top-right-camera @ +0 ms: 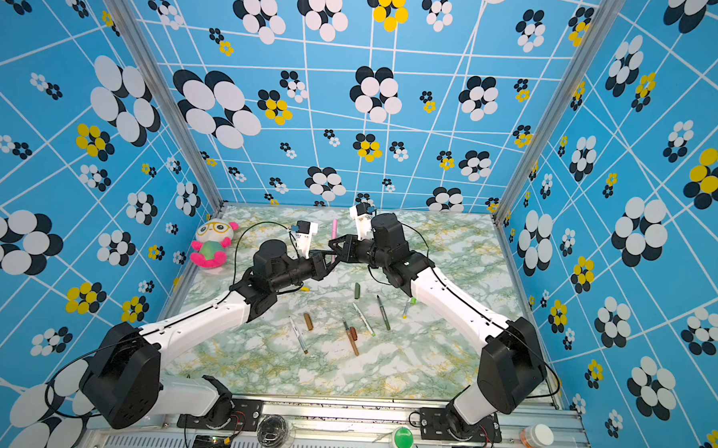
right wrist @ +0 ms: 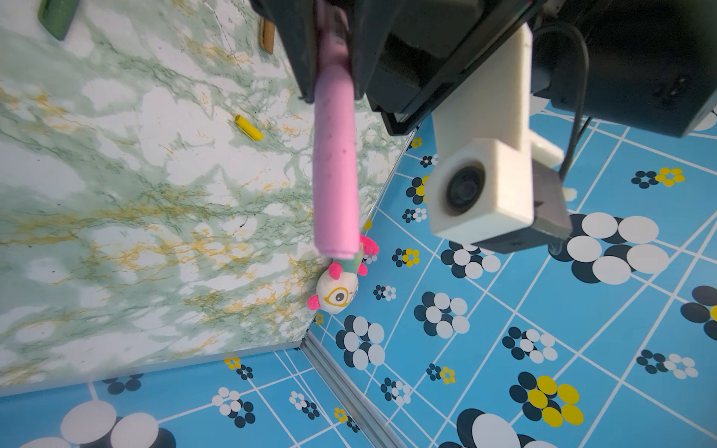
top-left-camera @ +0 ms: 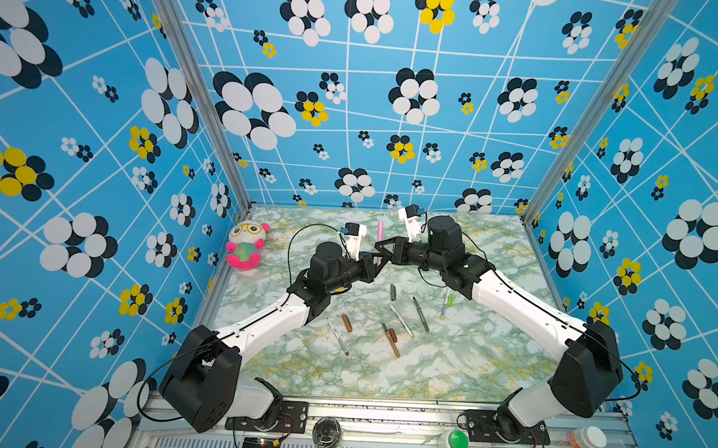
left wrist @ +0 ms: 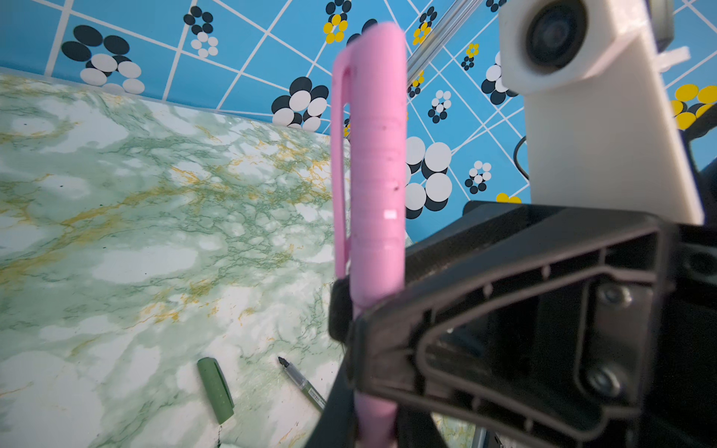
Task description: Insert the pens into the pen caps
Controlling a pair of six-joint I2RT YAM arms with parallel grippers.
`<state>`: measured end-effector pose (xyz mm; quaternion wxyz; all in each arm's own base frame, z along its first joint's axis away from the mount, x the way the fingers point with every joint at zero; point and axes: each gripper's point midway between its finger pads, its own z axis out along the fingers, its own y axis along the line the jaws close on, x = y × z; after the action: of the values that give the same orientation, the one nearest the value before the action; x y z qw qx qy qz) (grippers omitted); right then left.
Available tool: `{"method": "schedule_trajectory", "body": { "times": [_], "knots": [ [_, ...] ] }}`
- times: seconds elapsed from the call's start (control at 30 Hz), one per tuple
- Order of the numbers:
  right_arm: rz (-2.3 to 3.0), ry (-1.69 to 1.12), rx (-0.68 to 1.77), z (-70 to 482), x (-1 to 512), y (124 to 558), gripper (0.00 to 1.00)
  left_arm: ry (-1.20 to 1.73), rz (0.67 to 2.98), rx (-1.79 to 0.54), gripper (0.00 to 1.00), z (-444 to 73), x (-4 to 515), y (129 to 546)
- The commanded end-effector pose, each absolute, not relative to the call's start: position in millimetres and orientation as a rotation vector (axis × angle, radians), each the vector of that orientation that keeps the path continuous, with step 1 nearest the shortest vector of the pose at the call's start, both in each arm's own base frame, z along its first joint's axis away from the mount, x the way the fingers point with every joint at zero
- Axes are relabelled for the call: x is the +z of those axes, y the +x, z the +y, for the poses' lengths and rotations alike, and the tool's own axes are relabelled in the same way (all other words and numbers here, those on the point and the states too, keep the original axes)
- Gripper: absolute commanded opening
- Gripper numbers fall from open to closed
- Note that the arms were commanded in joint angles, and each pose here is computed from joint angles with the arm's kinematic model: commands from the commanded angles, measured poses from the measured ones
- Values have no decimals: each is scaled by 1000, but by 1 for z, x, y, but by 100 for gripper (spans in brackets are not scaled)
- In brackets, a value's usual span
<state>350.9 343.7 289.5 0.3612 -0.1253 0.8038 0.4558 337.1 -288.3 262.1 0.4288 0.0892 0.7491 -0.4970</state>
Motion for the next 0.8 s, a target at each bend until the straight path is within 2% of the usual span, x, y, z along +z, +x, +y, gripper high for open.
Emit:
{"method": "schedule_trajectory", "body": {
  "times": [0.0, 0.1, 0.2, 0.33, 0.4, 0.6, 0.77],
  "knots": [
    [2105, -355, 1195, 354, 284, 339, 9, 223, 1802, -1257, 0, -294, 282, 344],
    [2115, -322, 1153, 348, 284, 343, 6, 257, 1807, -1260, 1, -296, 282, 340],
    [2151, -261, 1076, 336, 281, 353, 6, 290, 1831, -1235, 22, -295, 276, 335],
    [2200, -164, 1011, 315, 274, 367, 5, 316, 1876, -1176, 57, -285, 260, 323],
    [2231, -118, 973, 302, 266, 373, 5, 335, 1904, -1125, 68, -278, 250, 318],
    [2372, -44, 835, 265, 229, 388, 5, 354, 1937, -956, 85, -251, 236, 306],
    [2531, -29, 637, 232, 187, 397, 5, 357, 1940, -886, 87, -241, 234, 305]
  ]
}}
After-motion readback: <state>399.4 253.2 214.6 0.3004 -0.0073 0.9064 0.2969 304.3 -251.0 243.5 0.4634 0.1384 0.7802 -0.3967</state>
